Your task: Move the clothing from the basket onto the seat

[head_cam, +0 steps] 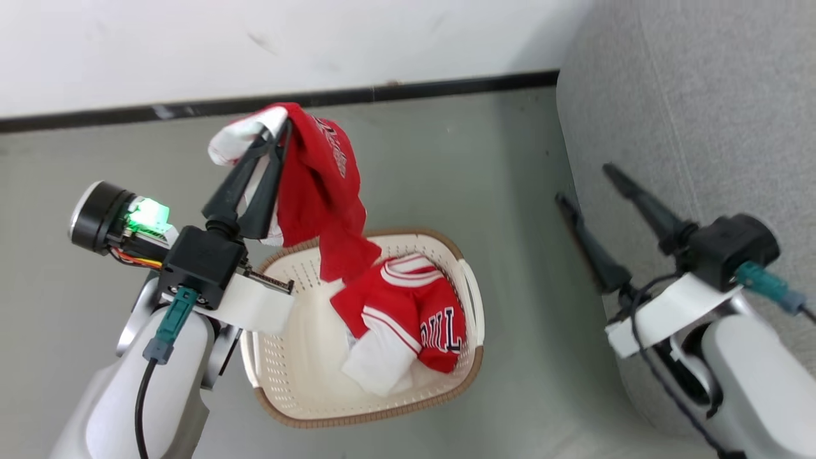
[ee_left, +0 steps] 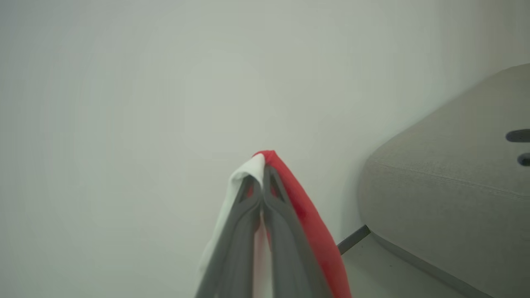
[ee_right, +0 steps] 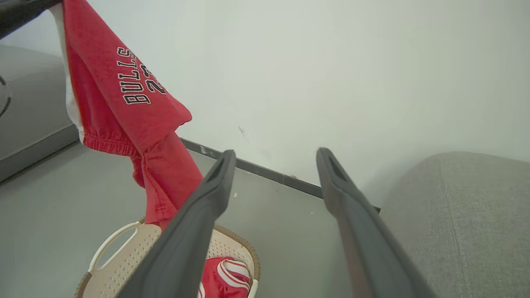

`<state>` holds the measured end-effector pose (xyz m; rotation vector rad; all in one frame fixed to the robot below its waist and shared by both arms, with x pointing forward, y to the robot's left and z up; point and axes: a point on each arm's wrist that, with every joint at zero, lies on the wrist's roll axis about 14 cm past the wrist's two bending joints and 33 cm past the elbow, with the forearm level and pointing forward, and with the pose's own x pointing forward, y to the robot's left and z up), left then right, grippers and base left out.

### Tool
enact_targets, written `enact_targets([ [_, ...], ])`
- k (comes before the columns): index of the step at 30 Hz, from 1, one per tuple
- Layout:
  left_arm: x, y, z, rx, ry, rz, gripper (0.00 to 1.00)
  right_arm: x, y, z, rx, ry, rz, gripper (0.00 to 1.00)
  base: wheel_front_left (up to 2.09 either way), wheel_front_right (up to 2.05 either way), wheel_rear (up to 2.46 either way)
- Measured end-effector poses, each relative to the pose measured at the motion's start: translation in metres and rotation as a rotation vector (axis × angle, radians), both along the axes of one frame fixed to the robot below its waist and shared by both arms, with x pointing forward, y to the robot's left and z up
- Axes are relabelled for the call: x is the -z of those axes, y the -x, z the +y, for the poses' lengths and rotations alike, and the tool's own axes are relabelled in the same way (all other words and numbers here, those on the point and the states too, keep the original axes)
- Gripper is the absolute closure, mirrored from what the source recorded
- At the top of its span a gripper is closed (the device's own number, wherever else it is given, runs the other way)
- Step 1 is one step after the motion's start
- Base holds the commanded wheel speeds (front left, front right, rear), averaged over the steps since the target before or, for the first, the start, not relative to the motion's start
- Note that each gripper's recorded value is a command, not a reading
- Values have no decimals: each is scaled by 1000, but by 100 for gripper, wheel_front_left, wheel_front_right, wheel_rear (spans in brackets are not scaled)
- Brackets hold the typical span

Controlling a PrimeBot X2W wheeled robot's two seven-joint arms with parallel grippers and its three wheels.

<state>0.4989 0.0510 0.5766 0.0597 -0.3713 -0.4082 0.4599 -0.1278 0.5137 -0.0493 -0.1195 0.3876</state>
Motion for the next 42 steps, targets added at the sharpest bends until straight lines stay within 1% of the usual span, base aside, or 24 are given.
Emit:
enact_targets([
  [8,-38,26,-8,55,-6,-63,100,-10,31,36,-101,-46,8,0,0,0,0],
  [12,-51,39,-14,84,-29,-76,100,-13,48,56,-155,-58,11,0,0,0,0],
  [24,-90,71,-25,132,-55,-122,100,-26,80,105,-265,-126,18,0,0,0,0],
  [28,-102,82,-33,158,-62,-135,100,-24,87,116,-294,-116,28,0,0,0,0],
  [33,-110,94,-40,179,-88,-137,100,-21,92,133,-340,-62,23,0,0,0,0],
  [42,-120,110,-50,204,-117,-136,100,-19,93,161,-399,-21,24,0,0,0,0],
])
